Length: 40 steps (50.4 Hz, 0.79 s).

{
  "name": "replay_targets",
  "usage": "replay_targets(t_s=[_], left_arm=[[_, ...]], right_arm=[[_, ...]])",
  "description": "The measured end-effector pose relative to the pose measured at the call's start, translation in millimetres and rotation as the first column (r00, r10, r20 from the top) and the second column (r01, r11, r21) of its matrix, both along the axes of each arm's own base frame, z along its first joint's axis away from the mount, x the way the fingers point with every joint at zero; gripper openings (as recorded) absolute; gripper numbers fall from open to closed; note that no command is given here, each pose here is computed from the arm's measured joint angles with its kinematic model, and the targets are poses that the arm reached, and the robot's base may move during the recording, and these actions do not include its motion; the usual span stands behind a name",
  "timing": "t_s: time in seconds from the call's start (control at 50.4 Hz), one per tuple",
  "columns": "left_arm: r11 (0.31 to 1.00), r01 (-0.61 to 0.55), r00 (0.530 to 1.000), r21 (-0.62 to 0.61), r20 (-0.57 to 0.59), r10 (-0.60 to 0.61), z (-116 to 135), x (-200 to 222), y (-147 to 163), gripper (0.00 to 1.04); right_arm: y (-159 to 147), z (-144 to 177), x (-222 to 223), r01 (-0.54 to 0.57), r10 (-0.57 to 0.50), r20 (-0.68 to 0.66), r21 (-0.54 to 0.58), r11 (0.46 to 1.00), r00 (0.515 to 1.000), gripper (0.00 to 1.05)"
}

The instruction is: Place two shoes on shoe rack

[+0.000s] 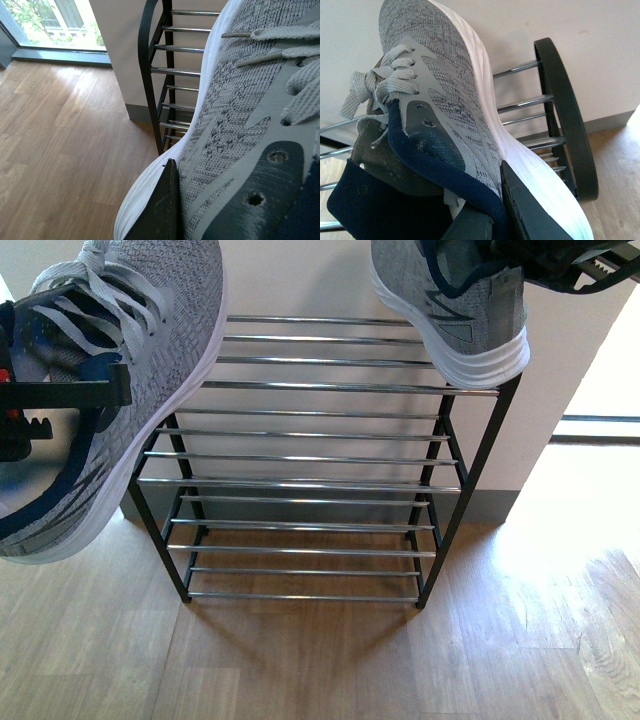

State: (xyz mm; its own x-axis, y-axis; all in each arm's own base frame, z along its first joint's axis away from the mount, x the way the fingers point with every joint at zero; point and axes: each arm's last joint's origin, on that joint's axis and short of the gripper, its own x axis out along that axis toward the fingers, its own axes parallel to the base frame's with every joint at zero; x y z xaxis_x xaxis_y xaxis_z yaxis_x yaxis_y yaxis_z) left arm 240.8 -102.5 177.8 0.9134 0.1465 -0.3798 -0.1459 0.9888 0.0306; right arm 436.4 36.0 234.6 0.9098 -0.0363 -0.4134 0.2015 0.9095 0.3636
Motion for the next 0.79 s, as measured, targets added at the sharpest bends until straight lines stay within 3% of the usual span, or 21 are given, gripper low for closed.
replay_targets(t_s=[0.179, 0.377, 0.576, 0.794], left_arm=[[1.0, 0.0, 1.0, 0.0, 0.0, 0.0, 0, 0, 0, 0.02], [1.0, 0.0, 1.0, 0.0, 0.0, 0.0, 0, 0, 0, 0.02], [1.0, 0.0, 1.0, 0.0, 0.0, 0.0, 0, 0, 0, 0.02], [1.0, 0.0, 1.0, 0.0, 0.0, 0.0, 0, 0, 0, 0.02]], right_arm=[[-9, -11, 17, 0.056, -0.056, -0.055, 0.002, 0.998, 0.997, 0.01], [-20, -17, 25, 0.134, -0.123, -0.124, 0.084, 0.987, 0.985, 0.01], [-36, -23, 25, 0.183, -0.157, -0.16, 0.169, 0.968, 0.975, 0.01], [-40, -27, 34, 0.201, -0.167, -0.192, 0.171, 0.965, 0.967, 0.01]])
